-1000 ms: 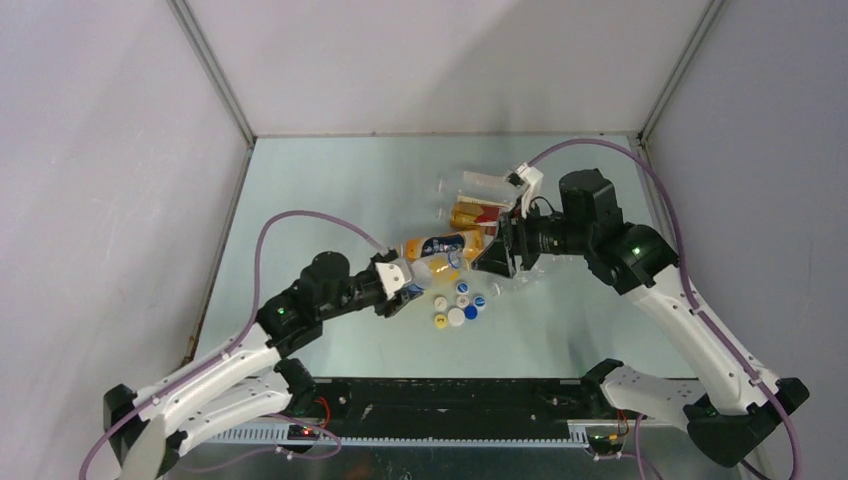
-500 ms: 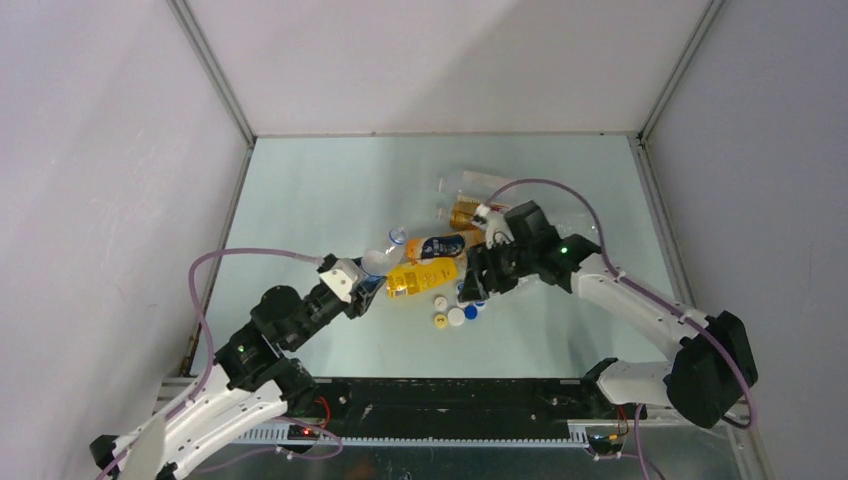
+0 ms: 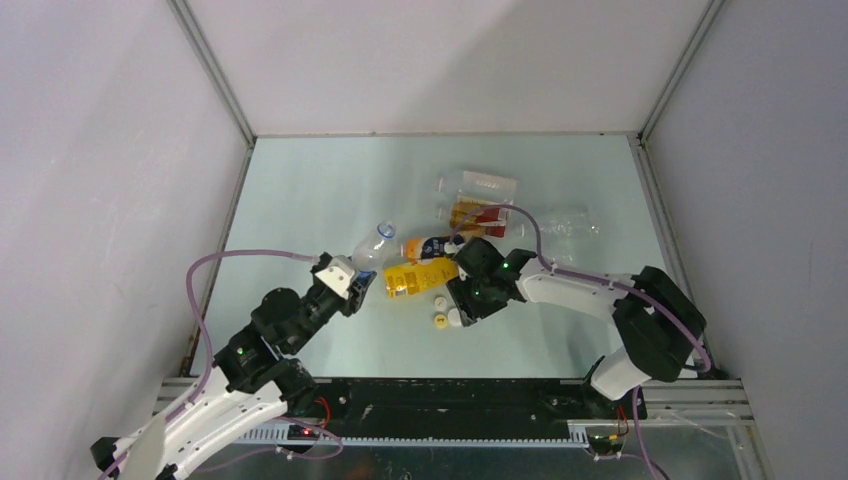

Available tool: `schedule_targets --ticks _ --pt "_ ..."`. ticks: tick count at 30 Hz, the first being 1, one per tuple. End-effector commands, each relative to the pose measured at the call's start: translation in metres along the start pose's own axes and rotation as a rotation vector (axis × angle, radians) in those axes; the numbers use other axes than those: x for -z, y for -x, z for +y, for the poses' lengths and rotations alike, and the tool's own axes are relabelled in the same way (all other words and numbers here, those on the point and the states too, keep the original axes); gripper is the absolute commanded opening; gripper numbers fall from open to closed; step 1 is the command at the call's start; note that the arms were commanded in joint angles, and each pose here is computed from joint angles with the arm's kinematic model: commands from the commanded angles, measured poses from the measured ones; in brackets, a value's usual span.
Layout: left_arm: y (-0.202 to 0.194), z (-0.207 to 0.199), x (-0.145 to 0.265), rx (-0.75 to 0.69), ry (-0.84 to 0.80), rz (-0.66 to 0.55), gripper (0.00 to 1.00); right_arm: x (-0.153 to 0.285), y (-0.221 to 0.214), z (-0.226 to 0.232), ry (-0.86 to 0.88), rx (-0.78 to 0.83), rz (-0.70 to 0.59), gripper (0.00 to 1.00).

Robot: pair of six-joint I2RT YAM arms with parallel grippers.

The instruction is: Screw on the bottle caps

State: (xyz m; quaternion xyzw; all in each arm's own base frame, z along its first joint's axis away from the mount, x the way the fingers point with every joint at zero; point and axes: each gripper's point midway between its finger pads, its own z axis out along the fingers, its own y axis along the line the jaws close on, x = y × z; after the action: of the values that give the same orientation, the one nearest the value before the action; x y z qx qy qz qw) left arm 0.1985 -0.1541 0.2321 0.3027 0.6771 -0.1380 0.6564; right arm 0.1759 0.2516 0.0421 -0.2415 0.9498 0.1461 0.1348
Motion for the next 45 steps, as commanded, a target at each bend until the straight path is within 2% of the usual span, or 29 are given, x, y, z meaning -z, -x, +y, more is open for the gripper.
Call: schedule_targets --ticks 1,12,28,34,39,45 --pt "0.006 0.008 0.0 0.004 0.048 -0.025 0.49 -0.015 0.002 -0.013 -0.102 -0.006 -0.006 0.53" --pt "0.004 0.009 -0.001 0.005 0.058 -0.017 0.47 -0.046 -0.004 -0.023 -0.159 0.001 0.001 0.48" --pt "0.002 0.007 -0.001 0.009 0.045 -0.012 0.45 -0.052 -0.002 -0.015 -0.238 0.037 -0.003 0.41" --pt "0.001 0.006 -0.002 0.007 0.038 -0.007 0.45 -0.041 -0.003 -0.009 -0.219 0.029 -0.004 0.29" --pt "0.0 0.002 -0.003 -0.003 0.018 0.003 0.44 -0.02 0.003 0.002 -0.153 0.04 -0.036 0.12" --pt "-0.002 -0.006 -0.004 -0.025 -0.035 0.03 0.45 0.035 0.027 0.018 0.0 0.07 -0.164 0.07"
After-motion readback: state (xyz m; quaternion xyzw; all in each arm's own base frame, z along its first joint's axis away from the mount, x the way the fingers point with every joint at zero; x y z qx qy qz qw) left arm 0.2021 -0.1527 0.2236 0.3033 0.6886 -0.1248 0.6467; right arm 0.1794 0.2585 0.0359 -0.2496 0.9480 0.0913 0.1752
